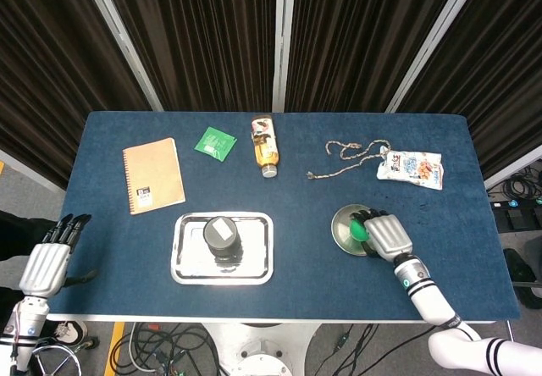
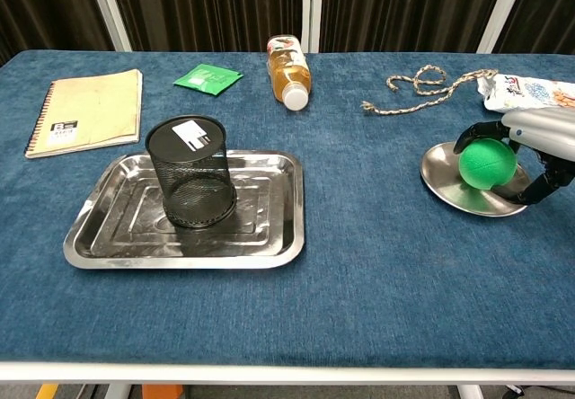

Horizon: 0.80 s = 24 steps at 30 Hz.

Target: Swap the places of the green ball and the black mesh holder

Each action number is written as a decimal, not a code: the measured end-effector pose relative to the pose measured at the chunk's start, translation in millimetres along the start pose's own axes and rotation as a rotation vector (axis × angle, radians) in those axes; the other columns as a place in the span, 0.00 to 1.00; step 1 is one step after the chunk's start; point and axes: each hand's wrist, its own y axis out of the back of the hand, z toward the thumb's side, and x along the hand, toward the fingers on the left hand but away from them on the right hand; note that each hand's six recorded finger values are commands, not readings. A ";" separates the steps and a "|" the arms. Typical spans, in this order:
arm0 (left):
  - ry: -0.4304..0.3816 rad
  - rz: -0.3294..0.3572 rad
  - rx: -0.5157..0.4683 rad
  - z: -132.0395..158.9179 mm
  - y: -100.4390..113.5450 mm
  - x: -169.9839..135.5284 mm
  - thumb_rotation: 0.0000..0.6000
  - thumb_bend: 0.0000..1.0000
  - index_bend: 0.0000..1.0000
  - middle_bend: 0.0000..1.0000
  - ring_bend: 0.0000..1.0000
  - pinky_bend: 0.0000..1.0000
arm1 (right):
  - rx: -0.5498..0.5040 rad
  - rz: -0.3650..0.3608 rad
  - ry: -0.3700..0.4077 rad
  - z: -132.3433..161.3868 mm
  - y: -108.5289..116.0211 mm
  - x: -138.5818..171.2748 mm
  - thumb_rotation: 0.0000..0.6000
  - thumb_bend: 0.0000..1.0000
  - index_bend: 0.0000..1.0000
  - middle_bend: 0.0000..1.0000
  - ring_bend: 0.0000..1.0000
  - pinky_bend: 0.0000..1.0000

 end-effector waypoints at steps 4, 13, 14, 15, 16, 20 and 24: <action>0.000 0.007 -0.003 -0.4 2.0 -0.1 1.00 0.03 0.05 0.07 0.01 0.17 | -0.009 0.010 0.001 0.0 -0.4 0.1 1.00 0.35 0.16 0.21 0.07 0.19; -0.019 0.028 -0.013 5.1 9.3 -1.0 1.00 0.03 0.05 0.07 0.01 0.17 | -0.047 -0.011 0.017 -4.5 15.2 14.7 1.00 0.19 0.00 0.01 0.00 0.02; -0.021 0.032 -0.014 5.6 10.4 -1.2 1.00 0.03 0.05 0.07 0.01 0.17 | -0.055 -0.021 0.018 -5.7 19.4 17.6 1.00 0.19 0.00 0.01 0.00 0.01; -0.023 0.036 -0.015 6.1 11.6 -1.5 1.00 0.03 0.05 0.07 0.01 0.17 | -0.059 -0.031 0.018 -6.7 22.7 19.8 1.00 0.19 0.00 0.00 0.00 0.00; -0.026 0.043 -0.018 6.9 13.6 -2.6 1.00 0.03 0.05 0.07 0.01 0.17 | -0.060 -0.042 0.019 -7.5 26.1 22.4 1.00 0.19 0.00 0.00 0.00 0.00; -0.040 0.071 -0.028 9.0 22.8 -8.6 1.00 0.03 0.05 0.07 0.01 0.17 | -0.054 -0.117 0.018 -11.7 43.3 39.7 1.00 0.19 0.00 0.00 0.00 0.00; -0.080 0.109 -0.015 9.3 40.6 -22.3 1.00 0.06 0.05 0.07 0.01 0.17 | -0.036 -0.219 -0.028 -30.2 59.9 69.4 1.00 0.26 0.00 0.00 0.00 0.00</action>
